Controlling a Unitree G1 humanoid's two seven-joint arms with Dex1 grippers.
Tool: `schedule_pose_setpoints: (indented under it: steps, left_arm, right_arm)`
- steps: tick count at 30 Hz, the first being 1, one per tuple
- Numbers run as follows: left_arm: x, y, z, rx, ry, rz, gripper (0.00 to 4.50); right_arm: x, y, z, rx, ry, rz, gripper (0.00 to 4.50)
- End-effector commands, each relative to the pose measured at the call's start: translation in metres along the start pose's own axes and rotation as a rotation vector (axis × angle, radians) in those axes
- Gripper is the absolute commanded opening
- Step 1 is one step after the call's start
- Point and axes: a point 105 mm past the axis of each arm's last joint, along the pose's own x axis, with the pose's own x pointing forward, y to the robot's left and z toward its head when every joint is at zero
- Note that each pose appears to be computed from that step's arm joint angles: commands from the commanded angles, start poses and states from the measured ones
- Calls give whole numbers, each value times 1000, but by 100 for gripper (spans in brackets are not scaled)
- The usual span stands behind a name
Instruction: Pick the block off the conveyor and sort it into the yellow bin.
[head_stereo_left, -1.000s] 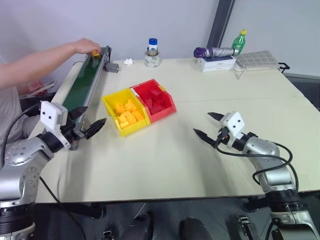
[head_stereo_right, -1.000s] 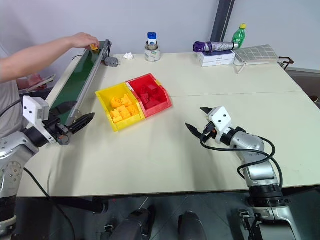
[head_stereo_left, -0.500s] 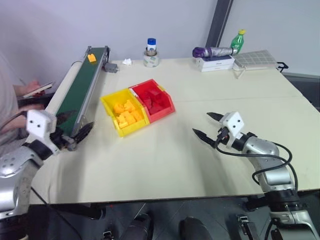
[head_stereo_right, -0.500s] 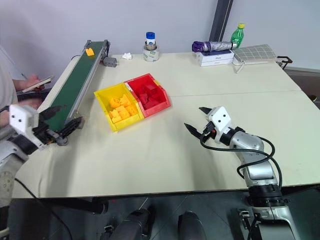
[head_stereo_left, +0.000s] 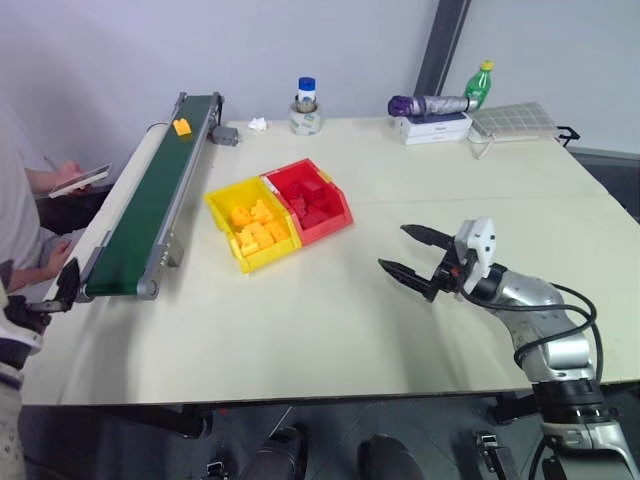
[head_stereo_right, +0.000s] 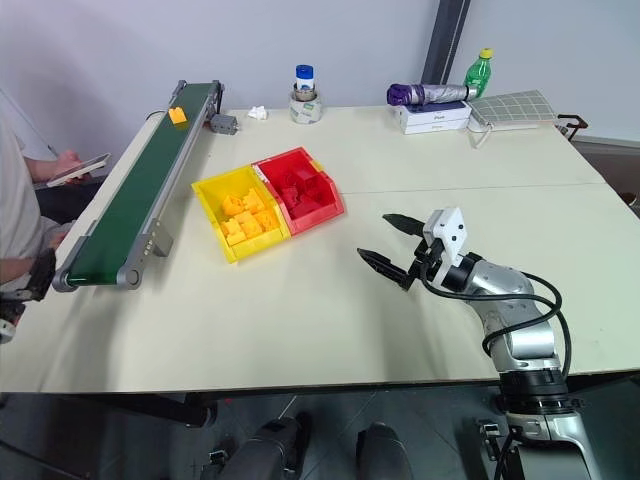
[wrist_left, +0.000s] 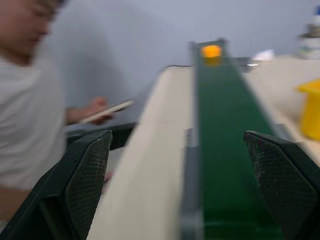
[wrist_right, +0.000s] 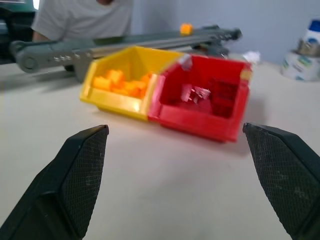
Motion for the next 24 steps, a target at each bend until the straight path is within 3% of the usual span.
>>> schedule_pose_setpoints:
  steps: [1, 24]
  left_arm:
    - [-2, -5, 11, 9, -47, -6, 443]
    - [17, -27, 12, -13, -33, -95, 443]
  right_arm:
    - [-2, 7, 17, -50, -55, 44, 450]
    - [-1, 18, 13, -100, -40, 88, 450]
